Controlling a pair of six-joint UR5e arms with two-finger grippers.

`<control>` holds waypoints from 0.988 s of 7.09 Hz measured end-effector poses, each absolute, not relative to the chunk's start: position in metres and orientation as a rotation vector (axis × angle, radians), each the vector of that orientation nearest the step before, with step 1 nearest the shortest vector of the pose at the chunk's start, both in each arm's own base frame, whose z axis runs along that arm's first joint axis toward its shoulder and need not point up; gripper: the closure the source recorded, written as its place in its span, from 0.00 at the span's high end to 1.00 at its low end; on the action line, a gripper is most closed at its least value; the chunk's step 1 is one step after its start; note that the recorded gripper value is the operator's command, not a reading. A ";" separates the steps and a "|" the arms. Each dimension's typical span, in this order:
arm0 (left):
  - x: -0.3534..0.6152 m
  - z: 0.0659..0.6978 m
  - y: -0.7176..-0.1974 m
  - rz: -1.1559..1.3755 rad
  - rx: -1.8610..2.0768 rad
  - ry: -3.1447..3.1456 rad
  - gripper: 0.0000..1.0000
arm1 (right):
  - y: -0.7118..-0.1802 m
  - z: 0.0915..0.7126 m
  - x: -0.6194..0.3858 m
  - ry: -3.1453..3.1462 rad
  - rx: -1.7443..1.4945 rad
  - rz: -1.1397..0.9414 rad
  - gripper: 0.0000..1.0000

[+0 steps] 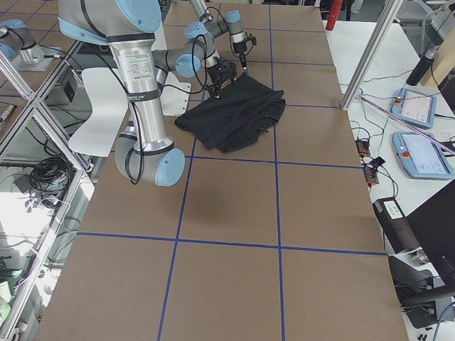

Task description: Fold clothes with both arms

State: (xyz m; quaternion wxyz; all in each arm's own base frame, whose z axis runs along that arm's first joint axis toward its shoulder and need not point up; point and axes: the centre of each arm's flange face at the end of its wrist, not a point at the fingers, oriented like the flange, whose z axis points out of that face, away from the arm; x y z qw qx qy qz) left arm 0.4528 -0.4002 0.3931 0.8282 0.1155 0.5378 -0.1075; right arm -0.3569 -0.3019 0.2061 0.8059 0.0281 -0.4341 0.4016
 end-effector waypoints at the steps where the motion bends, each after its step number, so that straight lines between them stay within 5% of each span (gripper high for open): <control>1: 0.453 0.391 -0.400 -0.225 0.247 1.144 0.00 | -0.302 0.206 -0.357 -0.928 0.060 0.860 1.00; 3: 0.451 0.388 -0.410 -0.191 0.276 1.140 0.00 | -0.303 0.207 -0.357 -0.928 0.061 0.862 1.00; 7: 0.439 0.344 -0.562 -0.237 0.461 1.083 0.00 | -0.305 0.208 -0.355 -0.924 0.064 0.867 1.00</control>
